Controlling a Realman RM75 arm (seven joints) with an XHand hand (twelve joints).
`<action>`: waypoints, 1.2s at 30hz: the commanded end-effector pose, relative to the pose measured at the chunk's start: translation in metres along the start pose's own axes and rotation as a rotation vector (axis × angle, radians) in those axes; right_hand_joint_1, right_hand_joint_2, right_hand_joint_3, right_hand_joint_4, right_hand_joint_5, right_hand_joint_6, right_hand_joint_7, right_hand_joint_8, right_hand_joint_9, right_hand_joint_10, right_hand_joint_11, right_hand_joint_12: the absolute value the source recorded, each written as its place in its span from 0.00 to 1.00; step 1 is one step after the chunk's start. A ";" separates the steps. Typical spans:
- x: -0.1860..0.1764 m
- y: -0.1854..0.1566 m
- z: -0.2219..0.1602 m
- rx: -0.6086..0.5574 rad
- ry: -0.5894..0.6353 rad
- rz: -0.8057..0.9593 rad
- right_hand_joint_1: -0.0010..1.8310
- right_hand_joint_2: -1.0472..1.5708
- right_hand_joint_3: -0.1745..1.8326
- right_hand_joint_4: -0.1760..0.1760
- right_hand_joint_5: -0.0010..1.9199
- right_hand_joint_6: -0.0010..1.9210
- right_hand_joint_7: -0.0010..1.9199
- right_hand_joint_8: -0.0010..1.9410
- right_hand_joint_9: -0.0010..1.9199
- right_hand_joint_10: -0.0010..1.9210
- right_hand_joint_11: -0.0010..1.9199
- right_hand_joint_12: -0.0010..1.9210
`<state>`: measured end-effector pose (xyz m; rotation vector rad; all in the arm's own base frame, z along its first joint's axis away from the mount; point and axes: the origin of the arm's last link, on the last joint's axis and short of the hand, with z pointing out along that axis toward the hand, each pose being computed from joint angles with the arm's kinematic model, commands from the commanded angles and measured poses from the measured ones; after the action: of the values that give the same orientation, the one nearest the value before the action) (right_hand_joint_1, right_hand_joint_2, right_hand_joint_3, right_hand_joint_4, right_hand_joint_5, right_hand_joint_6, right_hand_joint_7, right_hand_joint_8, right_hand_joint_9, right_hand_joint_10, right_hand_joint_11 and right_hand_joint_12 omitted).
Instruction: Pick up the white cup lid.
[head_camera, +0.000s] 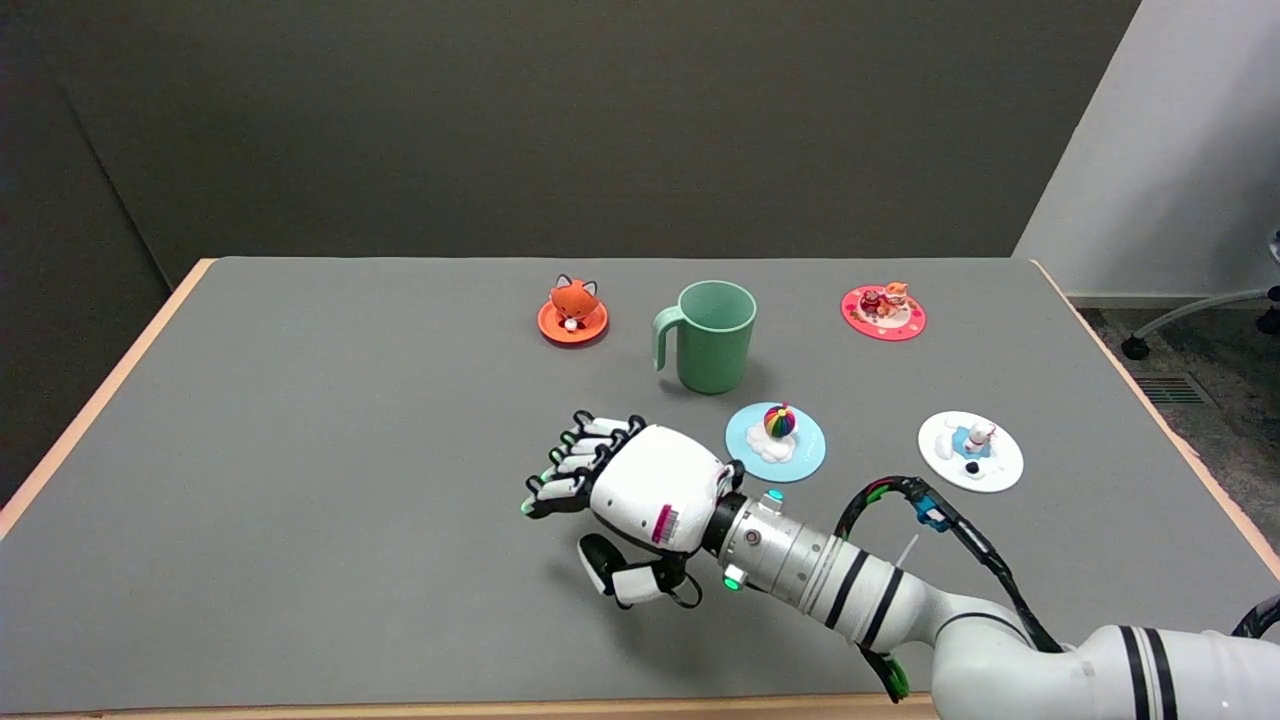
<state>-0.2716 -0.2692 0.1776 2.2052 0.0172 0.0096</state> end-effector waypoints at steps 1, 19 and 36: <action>0.001 0.027 -0.010 -0.154 0.043 0.066 0.46 0.71 0.58 0.84 0.37 0.12 0.37 0.09 0.32 0.08 0.21 0.24; 0.008 0.067 -0.039 -0.398 0.126 0.034 0.49 0.72 0.57 0.84 0.38 0.12 0.39 0.09 0.39 0.10 0.22 0.39; 0.012 0.096 -0.069 -0.630 0.211 0.061 0.50 0.71 0.57 0.93 0.40 0.11 0.42 0.09 0.42 0.11 0.25 0.44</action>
<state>-0.2597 -0.2768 0.2578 1.7806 0.0440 0.2000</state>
